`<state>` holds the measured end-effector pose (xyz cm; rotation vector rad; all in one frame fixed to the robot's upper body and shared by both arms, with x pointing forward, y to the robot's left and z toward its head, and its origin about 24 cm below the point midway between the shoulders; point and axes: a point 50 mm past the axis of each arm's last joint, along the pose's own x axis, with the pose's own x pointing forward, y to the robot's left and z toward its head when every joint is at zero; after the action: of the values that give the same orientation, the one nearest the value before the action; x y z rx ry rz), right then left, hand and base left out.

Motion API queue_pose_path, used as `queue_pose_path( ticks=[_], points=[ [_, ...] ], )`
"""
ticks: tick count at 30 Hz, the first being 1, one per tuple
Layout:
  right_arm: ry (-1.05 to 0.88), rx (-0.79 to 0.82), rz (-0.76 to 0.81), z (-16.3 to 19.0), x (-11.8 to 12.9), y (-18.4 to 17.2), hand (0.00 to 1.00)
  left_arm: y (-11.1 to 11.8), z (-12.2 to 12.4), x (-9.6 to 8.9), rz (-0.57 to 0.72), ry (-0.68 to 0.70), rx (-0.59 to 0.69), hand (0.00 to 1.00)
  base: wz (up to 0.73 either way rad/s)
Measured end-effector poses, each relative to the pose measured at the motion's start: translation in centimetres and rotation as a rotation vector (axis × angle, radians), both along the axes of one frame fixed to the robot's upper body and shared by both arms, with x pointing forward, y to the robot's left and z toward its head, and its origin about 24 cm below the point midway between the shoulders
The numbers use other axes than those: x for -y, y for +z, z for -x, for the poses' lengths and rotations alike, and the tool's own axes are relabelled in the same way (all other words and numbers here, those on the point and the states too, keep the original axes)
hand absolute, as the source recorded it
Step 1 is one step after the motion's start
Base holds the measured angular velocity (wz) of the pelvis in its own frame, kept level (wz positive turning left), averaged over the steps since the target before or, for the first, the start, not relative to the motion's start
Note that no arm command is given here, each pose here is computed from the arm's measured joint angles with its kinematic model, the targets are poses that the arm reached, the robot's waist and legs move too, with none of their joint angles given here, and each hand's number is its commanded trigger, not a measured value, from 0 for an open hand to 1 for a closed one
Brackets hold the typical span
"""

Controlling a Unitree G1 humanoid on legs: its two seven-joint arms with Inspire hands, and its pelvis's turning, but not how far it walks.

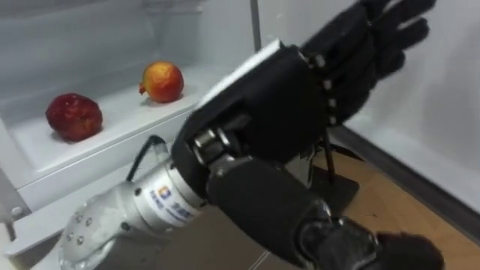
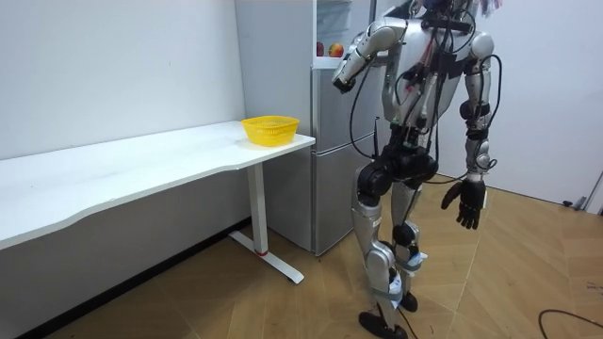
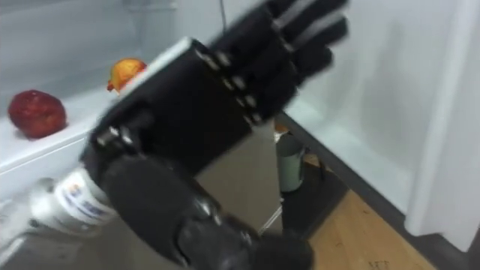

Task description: Retrieve from the upper fridge

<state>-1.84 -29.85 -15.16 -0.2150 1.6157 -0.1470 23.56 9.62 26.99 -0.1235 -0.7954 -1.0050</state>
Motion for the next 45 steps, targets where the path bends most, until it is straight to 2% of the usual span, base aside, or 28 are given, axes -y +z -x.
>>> queue_pose_path(
  ticks=[1,3,6,9,14,19,22,28,31,36,38,43,45],
  points=[
    [0.008,-0.006,0.003,0.1,0.0,0.0,0.0,0.3,0.2,-0.3,0.006,0.036,0.025,0.0,0.18],
    [0.002,-0.001,0.014,0.1,-0.1,-0.1,0.0,1.3,1.3,-2.2,0.048,0.183,0.125,0.0,0.31],
    [-0.002,0.013,0.023,-0.2,-0.4,-0.2,0.0,1.6,2.2,-4.7,0.103,0.373,0.198,0.0,0.56],
    [0.027,0.004,0.028,0.2,-1.3,-0.5,0.0,0.7,2.1,-6.7,0.121,0.551,0.182,0.0,0.63],
    [0.076,0.041,0.048,-1.0,-1.4,-0.6,0.0,-0.4,2.2,-9.0,0.108,0.777,0.163,0.0,0.49],
    [0.164,0.04,0.047,-1.5,-2.0,-0.8,0.0,0.1,2.9,-11.0,0.196,0.929,0.211,0.0,0.27],
    [0.182,0.038,0.047,-1.6,-2.1,-0.9,0.0,-1.0,3.4,-12.3,0.204,1.011,0.169,0.0,0.19],
    [0.171,0.016,0.028,-0.8,-3.0,-1.1,0.0,-5.1,4.2,-15.0,0.126,1.16,-0.025,0.0,0.21],
    [0.173,0.013,0.028,-0.6,-3.3,-1.2,0.0,-8.3,4.8,-17.1,0.108,1.275,-0.184,0.0,0.14],
    [0.151,0.003,0.036,-0.5,-3.2,-1.2,0.0,-14.0,6.2,-19.1,0.009,1.395,-0.466,0.0,0.17],
    [0.124,0.011,0.04,-0.4,-3.2,-1.2,0.0,-16.9,7.1,-19.9,-0.006,1.448,-0.62,0.0,0.33],
    [0.122,0.013,0.033,-0.8,-3.3,-1.3,0.0,-22.5,8.9,-20.6,-0.026,1.524,-0.886,0.0,0.16],
    [0.113,0.017,0.033,-0.8,-3.4,-1.3,0.0,-25.7,10.1,-20.8,-0.035,1.554,-1.043,0.0,0.23]
  ],
)
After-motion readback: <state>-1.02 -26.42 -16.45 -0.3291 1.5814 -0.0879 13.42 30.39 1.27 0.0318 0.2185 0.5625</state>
